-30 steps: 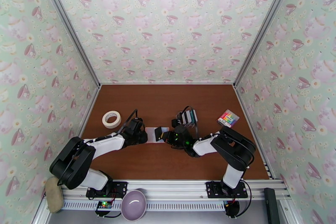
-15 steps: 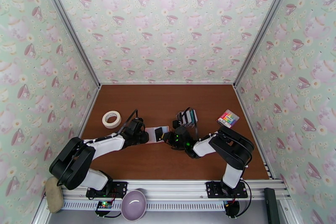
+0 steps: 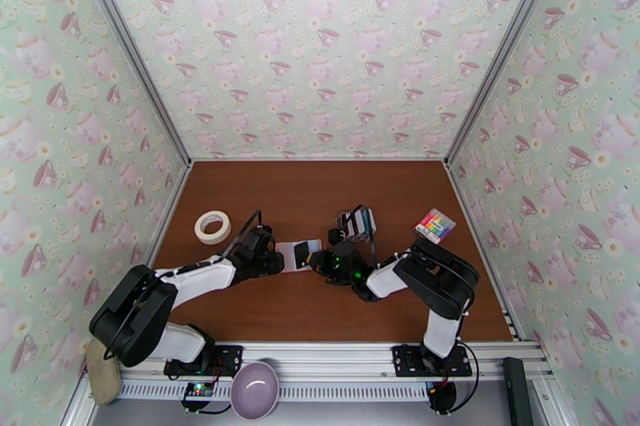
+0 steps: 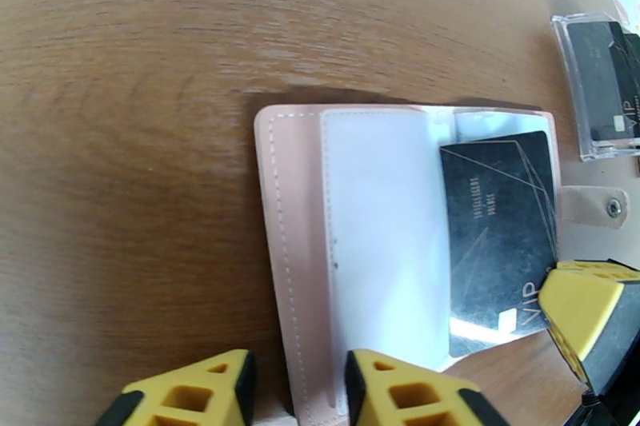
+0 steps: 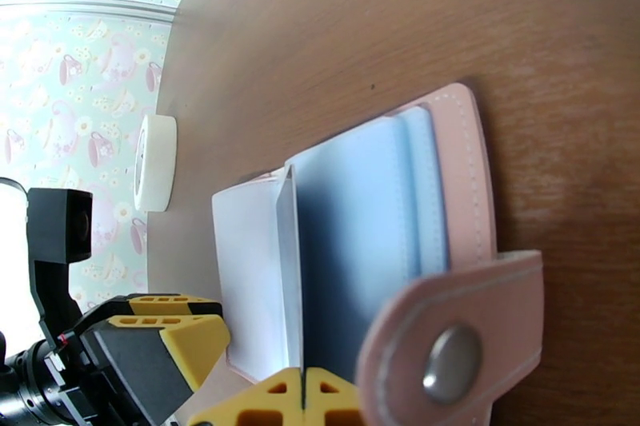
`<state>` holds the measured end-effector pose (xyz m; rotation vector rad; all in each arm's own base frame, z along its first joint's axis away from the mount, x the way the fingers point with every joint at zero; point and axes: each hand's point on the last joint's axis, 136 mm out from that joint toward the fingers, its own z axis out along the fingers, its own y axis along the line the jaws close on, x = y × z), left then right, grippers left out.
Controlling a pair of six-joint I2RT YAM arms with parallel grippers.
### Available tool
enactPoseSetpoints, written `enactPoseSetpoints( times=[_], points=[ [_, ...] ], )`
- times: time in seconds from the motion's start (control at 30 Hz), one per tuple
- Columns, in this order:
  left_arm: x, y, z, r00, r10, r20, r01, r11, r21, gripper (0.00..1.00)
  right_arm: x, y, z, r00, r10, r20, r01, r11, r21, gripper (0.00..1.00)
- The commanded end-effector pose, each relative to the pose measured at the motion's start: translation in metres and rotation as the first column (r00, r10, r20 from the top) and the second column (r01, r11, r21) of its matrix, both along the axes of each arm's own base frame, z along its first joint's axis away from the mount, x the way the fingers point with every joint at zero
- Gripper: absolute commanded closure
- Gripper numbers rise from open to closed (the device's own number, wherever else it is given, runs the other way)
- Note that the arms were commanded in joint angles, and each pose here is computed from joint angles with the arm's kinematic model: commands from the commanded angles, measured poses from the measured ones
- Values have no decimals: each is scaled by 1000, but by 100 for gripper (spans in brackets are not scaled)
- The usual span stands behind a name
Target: Put the credit cards into the card holder
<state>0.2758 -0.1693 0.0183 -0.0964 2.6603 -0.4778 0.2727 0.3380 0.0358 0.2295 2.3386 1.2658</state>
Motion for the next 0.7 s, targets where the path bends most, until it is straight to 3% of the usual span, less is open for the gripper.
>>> enactPoseSetpoints(
  times=[0.0,0.2,0.67],
  points=[
    [-8,3,-19,997,-8,-72,11,999,32,72,-9,0,-13,999,13,-35,-13,1000,-8,100],
    [-9,3,-28,996,-13,-94,18,999,47,83,-10,-4,-19,999,1,-42,-2,1000,-13,100],
    [-14,4,-37,992,-14,-122,21,998,57,86,-8,-5,-22,998,-34,-57,36,999,33,100]
  ],
)
